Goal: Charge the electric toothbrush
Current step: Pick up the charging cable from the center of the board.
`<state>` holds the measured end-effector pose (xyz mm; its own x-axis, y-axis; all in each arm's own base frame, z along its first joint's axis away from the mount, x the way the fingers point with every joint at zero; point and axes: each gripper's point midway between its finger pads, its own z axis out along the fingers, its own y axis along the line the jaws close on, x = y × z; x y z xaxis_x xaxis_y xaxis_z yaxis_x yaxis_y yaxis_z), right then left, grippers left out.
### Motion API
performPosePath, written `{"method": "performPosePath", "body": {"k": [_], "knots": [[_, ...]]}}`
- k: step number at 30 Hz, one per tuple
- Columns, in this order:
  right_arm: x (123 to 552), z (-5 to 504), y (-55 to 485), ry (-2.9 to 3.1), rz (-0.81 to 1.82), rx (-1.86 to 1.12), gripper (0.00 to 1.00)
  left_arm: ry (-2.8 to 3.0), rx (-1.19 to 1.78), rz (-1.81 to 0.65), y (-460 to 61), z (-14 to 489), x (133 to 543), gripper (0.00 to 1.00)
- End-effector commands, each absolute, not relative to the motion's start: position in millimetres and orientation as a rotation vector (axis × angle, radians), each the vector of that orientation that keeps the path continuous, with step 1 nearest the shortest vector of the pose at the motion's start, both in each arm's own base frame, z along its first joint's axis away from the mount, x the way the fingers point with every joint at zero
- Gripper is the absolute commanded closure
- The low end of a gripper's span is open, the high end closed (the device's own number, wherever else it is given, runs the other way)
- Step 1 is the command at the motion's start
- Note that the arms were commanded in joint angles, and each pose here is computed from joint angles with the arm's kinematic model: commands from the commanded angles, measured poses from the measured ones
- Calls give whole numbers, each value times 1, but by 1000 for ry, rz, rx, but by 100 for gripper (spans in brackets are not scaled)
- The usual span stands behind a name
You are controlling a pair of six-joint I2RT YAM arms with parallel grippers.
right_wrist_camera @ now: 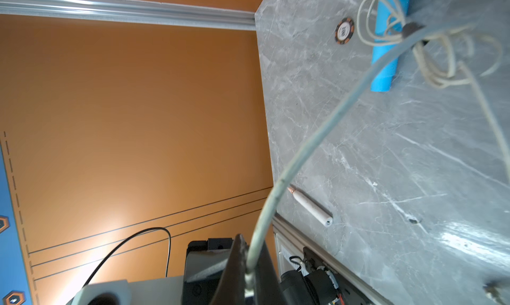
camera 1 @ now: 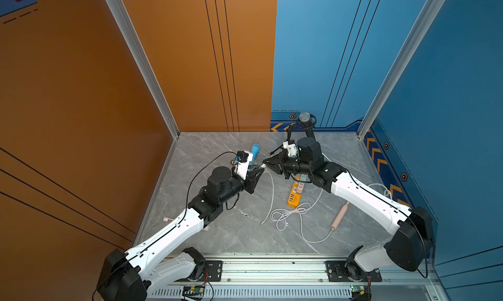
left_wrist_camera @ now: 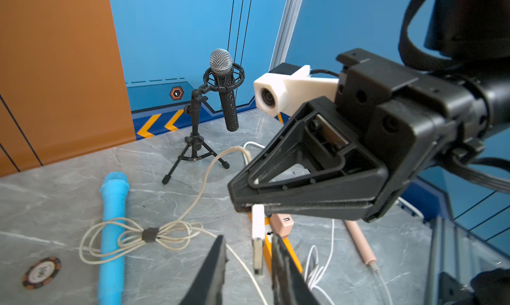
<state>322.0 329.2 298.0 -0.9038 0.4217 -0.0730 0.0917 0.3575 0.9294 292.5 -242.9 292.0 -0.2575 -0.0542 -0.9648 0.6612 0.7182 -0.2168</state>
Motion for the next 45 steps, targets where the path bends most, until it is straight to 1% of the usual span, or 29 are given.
{"method": "performPosePath", "body": {"k": [1,4,10,17,21,22,27,30,33,37,39,41,45], "knots": [[329,306,298,2295,1342,445,100,1737,461,-684,-231,295,289,56],[332,300,289,2298,1249,436,100,1798,424,-604,-217,289,290,55],[338,288,260,2302,922,392,100,1900,336,-485,-193,280,290,54],[340,271,236,2307,635,370,100,1908,352,-504,-199,280,287,54],[341,264,227,2303,534,386,100,1915,361,-501,-201,279,286,55],[342,263,225,2298,516,390,100,1915,362,-501,-201,278,286,55],[336,270,249,2293,516,300,100,1925,378,-500,-205,276,284,55],[338,275,246,2268,498,363,100,1928,357,-499,-204,276,285,55],[338,289,255,2213,483,382,100,1939,350,-519,-208,275,285,55],[339,294,247,2175,502,483,100,2009,354,-591,-218,250,274,55],[338,295,246,2172,522,511,100,2044,459,-628,-235,232,259,51],[338,295,247,2178,538,520,100,2082,539,-639,-250,214,248,45],[336,294,250,2179,552,533,100,2128,676,-697,-288,179,225,43]]}}
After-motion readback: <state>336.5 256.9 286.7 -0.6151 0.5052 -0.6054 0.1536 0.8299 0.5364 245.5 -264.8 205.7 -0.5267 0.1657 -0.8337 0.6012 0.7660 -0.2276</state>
